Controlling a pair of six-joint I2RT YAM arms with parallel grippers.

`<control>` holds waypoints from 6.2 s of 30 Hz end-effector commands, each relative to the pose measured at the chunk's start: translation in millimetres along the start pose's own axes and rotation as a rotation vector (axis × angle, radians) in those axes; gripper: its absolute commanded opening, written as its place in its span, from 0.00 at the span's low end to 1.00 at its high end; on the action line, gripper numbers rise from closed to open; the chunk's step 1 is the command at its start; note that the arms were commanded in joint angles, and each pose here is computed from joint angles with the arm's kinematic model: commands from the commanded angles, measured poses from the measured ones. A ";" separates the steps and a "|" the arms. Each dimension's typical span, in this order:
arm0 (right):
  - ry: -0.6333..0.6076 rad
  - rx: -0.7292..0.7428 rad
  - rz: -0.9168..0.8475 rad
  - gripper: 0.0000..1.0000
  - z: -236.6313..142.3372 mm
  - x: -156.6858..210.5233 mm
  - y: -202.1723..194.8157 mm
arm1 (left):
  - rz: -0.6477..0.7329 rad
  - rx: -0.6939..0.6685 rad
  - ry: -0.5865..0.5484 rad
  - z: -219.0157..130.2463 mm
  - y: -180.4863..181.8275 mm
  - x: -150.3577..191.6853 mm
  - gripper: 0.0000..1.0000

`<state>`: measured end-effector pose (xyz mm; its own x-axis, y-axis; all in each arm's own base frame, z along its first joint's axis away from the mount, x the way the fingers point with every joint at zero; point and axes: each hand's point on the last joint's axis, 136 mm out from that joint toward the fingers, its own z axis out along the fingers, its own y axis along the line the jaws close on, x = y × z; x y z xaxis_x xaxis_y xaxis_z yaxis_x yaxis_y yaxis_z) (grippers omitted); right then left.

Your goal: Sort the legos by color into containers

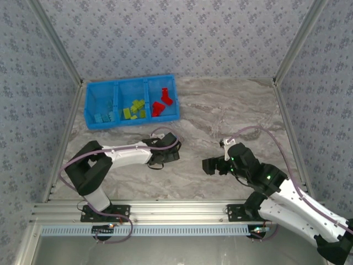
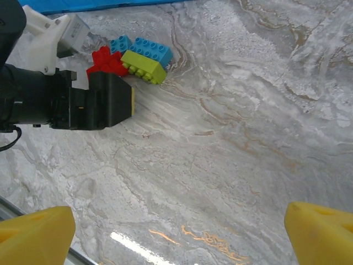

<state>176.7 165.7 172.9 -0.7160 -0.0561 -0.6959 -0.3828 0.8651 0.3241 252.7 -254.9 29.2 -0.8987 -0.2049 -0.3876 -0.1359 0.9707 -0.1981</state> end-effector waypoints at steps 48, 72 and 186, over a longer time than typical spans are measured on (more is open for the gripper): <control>-0.004 -0.130 -0.006 1.00 5.3 8.0 17.9 | -0.362 -0.248 -0.453 -65.4 221.5 -359.4 0.35; 0.038 -0.103 -0.114 1.00 51.3 -9.9 33.7 | 0.335 0.451 -0.615 -261.4 21.1 -184.5 0.70; -0.078 -0.033 -0.415 0.52 214.4 -229.5 161.3 | 0.672 0.092 -0.740 -226.9 108.9 -161.7 0.99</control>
<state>428.8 442.4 199.6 -0.5014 -0.3592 -0.7872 -0.6264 0.7782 0.0439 287.8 -86.4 260.6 -0.3122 0.3350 -0.8890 0.3645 0.9064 0.2135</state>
